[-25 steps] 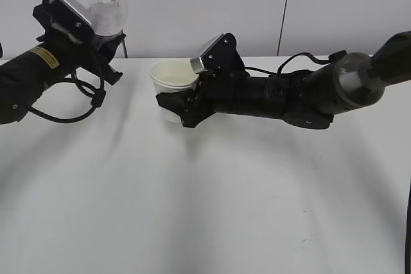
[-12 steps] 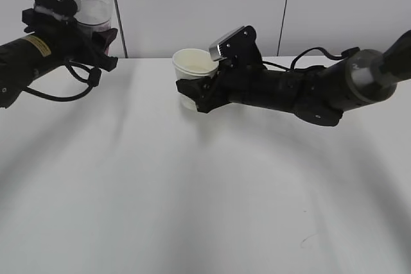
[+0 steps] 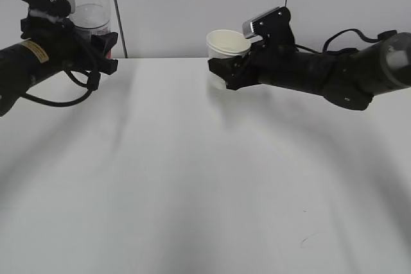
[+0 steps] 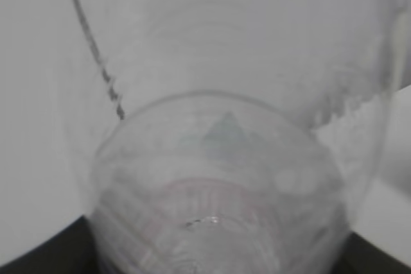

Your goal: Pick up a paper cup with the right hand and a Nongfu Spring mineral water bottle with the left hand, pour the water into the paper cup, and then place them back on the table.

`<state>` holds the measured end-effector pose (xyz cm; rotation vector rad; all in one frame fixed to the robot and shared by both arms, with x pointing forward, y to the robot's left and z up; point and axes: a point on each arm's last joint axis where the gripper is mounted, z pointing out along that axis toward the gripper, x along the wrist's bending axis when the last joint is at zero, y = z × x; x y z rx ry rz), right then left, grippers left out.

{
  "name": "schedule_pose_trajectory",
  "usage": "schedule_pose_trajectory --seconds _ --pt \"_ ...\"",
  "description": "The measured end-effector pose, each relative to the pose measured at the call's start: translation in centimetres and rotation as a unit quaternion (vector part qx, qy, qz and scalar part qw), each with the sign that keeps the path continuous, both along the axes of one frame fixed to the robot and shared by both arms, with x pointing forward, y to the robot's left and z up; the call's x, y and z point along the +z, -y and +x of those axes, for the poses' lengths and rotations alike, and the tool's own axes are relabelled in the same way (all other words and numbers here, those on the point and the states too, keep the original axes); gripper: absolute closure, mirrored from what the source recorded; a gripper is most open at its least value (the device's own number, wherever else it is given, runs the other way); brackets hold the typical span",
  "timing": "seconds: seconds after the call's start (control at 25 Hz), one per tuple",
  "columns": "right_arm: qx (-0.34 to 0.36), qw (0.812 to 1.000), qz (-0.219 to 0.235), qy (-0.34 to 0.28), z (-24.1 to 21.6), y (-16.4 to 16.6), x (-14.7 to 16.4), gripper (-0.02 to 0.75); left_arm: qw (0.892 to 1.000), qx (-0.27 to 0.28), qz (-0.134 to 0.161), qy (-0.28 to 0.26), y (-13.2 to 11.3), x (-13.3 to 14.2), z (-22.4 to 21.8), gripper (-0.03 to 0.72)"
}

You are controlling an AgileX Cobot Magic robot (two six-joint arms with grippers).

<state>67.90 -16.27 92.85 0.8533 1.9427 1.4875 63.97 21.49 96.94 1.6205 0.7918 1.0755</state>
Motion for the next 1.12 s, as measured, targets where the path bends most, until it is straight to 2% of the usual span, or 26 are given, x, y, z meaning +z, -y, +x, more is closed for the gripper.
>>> schedule_pose_trajectory --seconds 0.24,0.52,0.64,0.88,1.12 --pt "-0.051 0.999 0.004 -0.013 1.1 4.2 -0.1 0.246 1.000 -0.012 -0.013 0.000 0.1 -1.5 -1.6 0.291" --pt "-0.082 0.997 0.003 -0.013 1.6 7.2 -0.1 0.246 1.000 -0.013 -0.018 0.006 0.1 -1.5 -1.8 0.291" --pt "-0.089 0.996 0.002 -0.014 1.7 8.0 -0.2 0.246 1.000 -0.014 -0.021 0.011 0.1 -1.4 -1.8 0.291" --pt "-0.090 0.995 -0.009 -0.032 1.8 8.4 -2.6 0.246 0.999 -0.016 -0.027 0.024 0.1 -1.2 -1.8 0.291" --pt "-0.087 0.996 -0.004 -0.021 2.0 8.4 -3.8 0.246 0.999 -0.016 -0.027 0.021 0.1 -1.4 -1.8 0.291"
